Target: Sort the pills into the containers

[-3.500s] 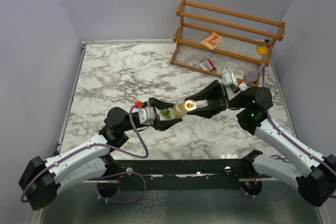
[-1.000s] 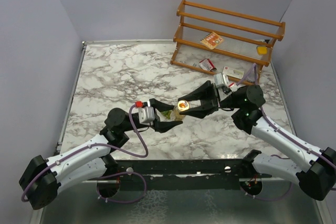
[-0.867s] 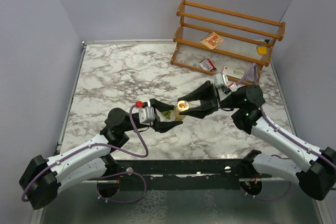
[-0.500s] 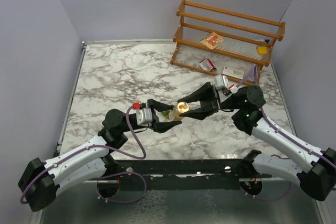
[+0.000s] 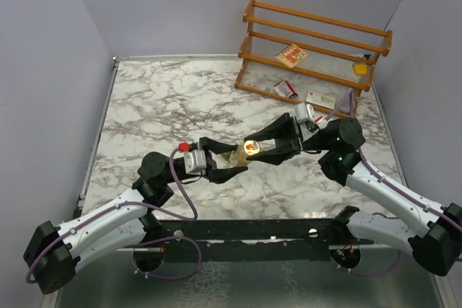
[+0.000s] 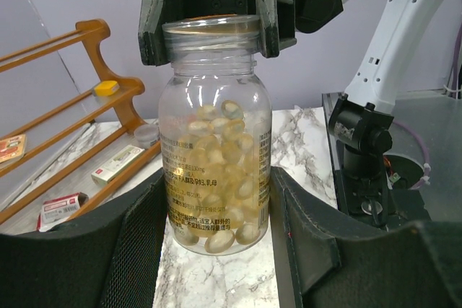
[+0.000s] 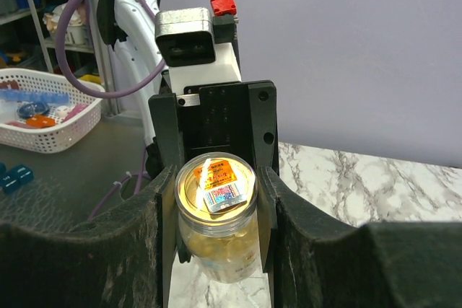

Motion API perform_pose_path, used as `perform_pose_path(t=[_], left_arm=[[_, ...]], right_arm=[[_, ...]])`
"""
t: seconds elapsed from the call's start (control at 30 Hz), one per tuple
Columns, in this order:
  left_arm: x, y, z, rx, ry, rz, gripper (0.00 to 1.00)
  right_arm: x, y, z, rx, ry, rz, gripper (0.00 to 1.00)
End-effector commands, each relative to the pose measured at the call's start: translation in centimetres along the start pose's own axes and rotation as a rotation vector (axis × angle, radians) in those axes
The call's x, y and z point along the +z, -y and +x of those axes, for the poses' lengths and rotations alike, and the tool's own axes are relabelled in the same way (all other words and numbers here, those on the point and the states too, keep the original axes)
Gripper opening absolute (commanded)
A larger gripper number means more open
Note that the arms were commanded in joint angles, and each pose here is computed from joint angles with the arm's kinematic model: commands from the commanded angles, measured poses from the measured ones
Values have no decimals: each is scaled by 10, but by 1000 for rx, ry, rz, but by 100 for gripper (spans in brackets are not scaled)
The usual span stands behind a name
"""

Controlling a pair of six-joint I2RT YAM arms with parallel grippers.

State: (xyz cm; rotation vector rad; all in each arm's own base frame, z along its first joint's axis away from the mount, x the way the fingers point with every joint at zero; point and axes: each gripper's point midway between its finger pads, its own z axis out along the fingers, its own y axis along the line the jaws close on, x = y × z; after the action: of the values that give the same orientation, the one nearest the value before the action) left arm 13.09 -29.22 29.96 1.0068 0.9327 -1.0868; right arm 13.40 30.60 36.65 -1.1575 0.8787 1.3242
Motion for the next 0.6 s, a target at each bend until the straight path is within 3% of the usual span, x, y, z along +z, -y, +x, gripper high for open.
perform_pose_path(t=[0.0, 0.57], left_arm=[[-4, 1, -39, 104, 131, -8, 0], [5, -3, -63, 185, 202, 8, 0]], right_arm=[[3, 4, 3, 26, 7, 7, 1], [15, 8, 3, 35, 12, -11, 1]])
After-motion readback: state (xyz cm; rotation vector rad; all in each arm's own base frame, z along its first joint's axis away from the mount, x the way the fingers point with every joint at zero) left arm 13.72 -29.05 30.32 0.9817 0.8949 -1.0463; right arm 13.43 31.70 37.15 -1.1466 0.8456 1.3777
